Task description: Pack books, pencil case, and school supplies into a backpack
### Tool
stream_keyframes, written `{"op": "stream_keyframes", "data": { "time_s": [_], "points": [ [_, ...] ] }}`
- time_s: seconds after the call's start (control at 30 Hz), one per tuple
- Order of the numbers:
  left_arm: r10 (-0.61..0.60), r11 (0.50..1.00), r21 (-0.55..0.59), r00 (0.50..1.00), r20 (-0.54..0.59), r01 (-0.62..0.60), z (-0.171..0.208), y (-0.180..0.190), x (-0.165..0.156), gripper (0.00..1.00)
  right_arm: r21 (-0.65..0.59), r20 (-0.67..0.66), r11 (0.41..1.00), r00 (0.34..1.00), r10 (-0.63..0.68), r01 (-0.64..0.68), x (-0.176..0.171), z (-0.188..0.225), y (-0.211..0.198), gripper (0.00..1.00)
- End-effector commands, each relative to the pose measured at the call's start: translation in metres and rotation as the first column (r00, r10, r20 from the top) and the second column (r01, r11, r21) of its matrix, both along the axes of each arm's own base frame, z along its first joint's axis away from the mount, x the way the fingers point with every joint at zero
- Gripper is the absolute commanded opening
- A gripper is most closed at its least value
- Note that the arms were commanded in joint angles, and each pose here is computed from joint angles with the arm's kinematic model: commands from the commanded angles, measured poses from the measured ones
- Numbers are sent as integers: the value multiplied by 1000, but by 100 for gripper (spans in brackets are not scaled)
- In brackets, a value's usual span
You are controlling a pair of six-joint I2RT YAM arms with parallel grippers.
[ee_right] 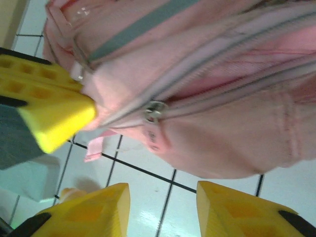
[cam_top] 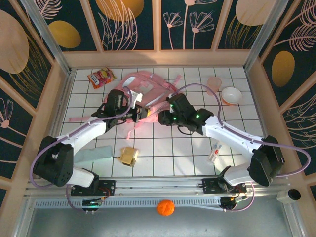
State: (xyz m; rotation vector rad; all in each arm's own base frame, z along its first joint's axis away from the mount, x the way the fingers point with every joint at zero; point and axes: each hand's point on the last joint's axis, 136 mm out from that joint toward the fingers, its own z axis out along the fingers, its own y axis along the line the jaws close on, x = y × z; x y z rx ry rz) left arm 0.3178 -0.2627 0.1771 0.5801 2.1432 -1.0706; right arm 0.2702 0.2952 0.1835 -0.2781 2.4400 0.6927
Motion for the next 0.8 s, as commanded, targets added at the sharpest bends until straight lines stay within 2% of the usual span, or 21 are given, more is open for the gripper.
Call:
{"op": "stream_keyframes", "data": {
  "time_s": [0.0,0.23,0.4,0.6,0.77],
  "points": [
    [-10,994,-106,998,59,16,39,-5,-1,0,15,41,997,997,-72,71,17,11,13,42],
    [-14,992,-121,997,76,23,48,-8,2,0,-176,65,975,990,-127,137,36,-8,13,43],
    [-19,990,-140,996,84,31,55,-10,4,0,-214,86,964,986,-145,160,44,-16,10,42],
    [-16,989,-143,995,98,30,59,-11,6,0,-264,74,943,979,-191,203,42,-26,-3,18],
    [-19,989,-142,995,95,32,59,-11,7,0,-259,80,926,961,-264,276,40,-22,-24,12]
  ]
}}
